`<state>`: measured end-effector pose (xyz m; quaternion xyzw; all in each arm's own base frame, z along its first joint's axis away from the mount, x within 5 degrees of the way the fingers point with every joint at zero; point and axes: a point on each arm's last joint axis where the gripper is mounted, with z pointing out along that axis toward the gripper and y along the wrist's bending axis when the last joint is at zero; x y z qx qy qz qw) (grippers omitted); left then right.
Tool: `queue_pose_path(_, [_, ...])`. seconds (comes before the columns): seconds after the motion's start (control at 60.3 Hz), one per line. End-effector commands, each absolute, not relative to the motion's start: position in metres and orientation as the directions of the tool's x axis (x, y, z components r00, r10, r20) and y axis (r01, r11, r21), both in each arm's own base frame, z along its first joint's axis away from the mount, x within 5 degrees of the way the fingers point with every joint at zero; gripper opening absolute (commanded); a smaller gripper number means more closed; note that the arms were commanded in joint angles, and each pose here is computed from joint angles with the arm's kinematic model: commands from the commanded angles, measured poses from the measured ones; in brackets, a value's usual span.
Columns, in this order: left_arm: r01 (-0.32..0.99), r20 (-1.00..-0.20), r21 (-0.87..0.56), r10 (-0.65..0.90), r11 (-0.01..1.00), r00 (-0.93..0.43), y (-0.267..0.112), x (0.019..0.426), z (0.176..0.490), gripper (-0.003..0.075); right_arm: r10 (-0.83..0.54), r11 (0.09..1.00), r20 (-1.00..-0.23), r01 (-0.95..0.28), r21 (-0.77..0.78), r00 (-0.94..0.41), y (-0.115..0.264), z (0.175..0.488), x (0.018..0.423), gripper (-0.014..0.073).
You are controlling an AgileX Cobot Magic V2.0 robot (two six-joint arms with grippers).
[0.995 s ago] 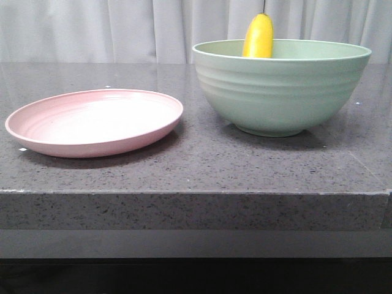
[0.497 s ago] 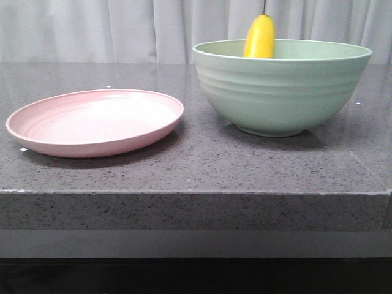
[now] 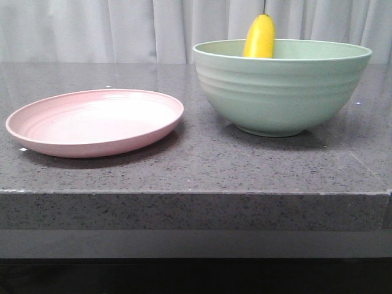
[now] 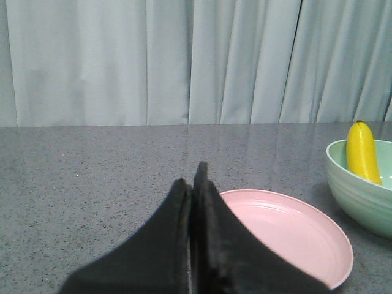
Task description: Transfer banana from pink plate to green bowl
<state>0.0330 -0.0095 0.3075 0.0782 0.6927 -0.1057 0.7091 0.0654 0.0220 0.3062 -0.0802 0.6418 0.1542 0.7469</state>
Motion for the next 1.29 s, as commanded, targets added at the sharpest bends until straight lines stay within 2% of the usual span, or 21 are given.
queue_pose_path(0.0, [0.255, -0.989, -0.047, -0.081, 0.966, 0.123, -0.009, 0.032, 0.319, -0.002, 0.132, 0.938, -0.98, -0.338, 0.075, 0.147, 0.022, 0.315, 0.065, -0.0115])
queue_pose_path(0.182, [0.155, -0.989, -0.046, -0.067, 0.987, 0.13, -0.005, 0.03, 0.286, -0.002, 0.132, 0.938, -0.98, -0.339, 0.075, 0.147, 0.022, 0.315, 0.065, -0.0115])
queue_pose_path(0.348, [0.064, -0.998, -0.048, -0.05, 0.997, 0.03, -0.003, 0.043, 0.247, -0.002, 0.132, 0.938, -0.98, -0.338, 0.075, 0.147, 0.022, 0.315, 0.065, -0.0115])
queue_pose_path(0.514, [0.035, -0.998, -0.048, -0.047, 0.998, -0.044, -0.002, 0.05, 0.219, -0.002, 0.132, 0.938, -0.98, -0.338, 0.075, 0.147, 0.022, 0.315, 0.065, -0.0115])
queue_pose_path(0.63, [0.034, -0.999, -0.048, -0.048, 0.998, -0.022, -0.002, 0.054, 0.204, -0.002, 0.132, 0.938, -0.98, -0.338, 0.075, 0.147, 0.022, 0.315, 0.065, -0.0115])
queue_pose_path(0.779, [0.034, -0.999, -0.049, -0.049, 0.998, 0.018, -0.002, 0.055, 0.204, -0.002, 0.132, 0.938, -0.98, -0.338, 0.075, 0.147, 0.022, 0.315, 0.065, -0.0115])
queue_pose_path(1.277, [0.034, -0.999, -0.049, -0.049, 0.998, 0.015, -0.002, 0.055, 0.203, -0.002, 0.132, 0.938, -0.98, -0.338, 0.075, 0.147, 0.022, 0.315, 0.065, -0.0115])
